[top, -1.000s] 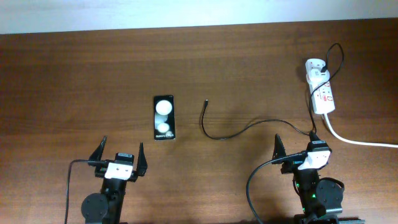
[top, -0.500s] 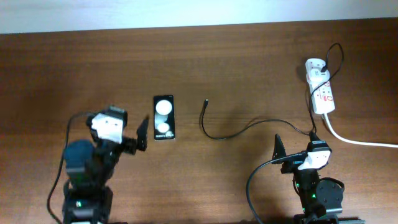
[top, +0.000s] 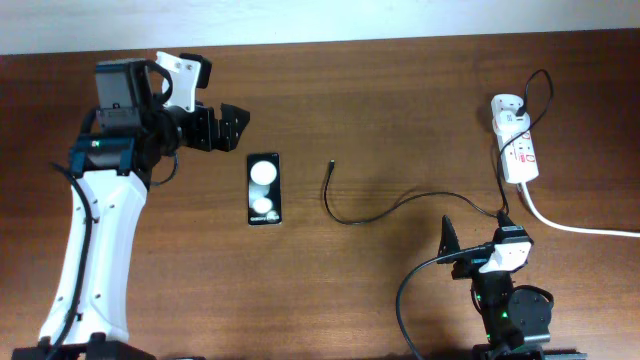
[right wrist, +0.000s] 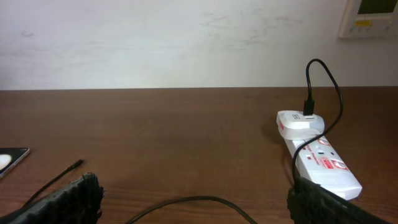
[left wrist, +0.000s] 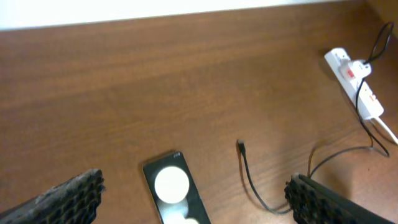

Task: Plug charger to phone and switch on socket
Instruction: 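Reach the left gripper forward and down over the black phone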

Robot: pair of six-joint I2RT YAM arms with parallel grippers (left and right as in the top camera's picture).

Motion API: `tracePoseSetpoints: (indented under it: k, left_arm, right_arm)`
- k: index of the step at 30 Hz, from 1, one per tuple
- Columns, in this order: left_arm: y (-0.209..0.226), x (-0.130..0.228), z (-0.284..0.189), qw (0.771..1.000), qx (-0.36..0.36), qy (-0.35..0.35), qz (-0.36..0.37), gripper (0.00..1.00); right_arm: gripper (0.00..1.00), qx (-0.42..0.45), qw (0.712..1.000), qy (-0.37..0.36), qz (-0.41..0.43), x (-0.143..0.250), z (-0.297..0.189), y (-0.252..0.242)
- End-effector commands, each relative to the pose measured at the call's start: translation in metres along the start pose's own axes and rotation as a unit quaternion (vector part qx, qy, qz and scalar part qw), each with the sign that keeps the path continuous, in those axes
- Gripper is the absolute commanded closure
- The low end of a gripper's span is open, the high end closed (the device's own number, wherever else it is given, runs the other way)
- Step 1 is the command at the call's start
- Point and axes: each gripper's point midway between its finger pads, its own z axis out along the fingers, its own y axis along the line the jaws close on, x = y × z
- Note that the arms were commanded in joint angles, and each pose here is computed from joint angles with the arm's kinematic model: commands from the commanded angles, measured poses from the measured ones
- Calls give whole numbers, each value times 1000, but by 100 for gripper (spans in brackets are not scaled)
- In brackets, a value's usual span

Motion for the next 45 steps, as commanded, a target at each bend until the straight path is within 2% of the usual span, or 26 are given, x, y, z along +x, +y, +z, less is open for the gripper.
tracePoseSetpoints:
  k: [1, 4, 6, 8, 9, 12, 15, 19, 22, 29, 45]
  left_arm:
    - [0, 1, 3, 1000, 9, 9, -7, 1]
    - [0, 0, 4, 1000, 11, 8, -7, 1]
    - [10, 8, 13, 997, -7, 24, -79, 1]
    - [16, 19, 28, 995, -29, 49, -86, 1]
    - [21, 27, 36, 989, -69, 81, -100, 1]
    - [15, 41, 62, 977, -114, 158, -81, 1]
    - [10, 81, 93, 949, -180, 224, -130, 1]
    - [9, 143, 133, 913, -187, 318, -173, 1]
    - [13, 168, 141, 897, -193, 357, -177, 1]
    - [16, 198, 140, 887, -183, 397, -149, 1]
    - [10, 227, 152, 887, -186, 404, -128, 2]
  right_arm:
    - [1, 2, 1000, 2, 2, 3, 0, 0]
    - [1, 2, 1000, 2, 2, 3, 0, 0]
    - [1, 2, 1000, 2, 2, 3, 0, 0]
    - [1, 2, 1000, 2, 2, 3, 0, 0]
    - [1, 2, 1000, 2, 2, 3, 0, 0]
    - [1, 2, 1000, 2, 2, 3, 0, 0]
    - [1, 2, 1000, 2, 2, 3, 0, 0]
    - [1, 2, 1000, 2, 2, 3, 0, 0]
    - [1, 2, 1000, 2, 2, 3, 0, -1]
    - [1, 2, 1000, 2, 2, 3, 0, 0]
    - [1, 2, 1000, 2, 2, 3, 0, 0]
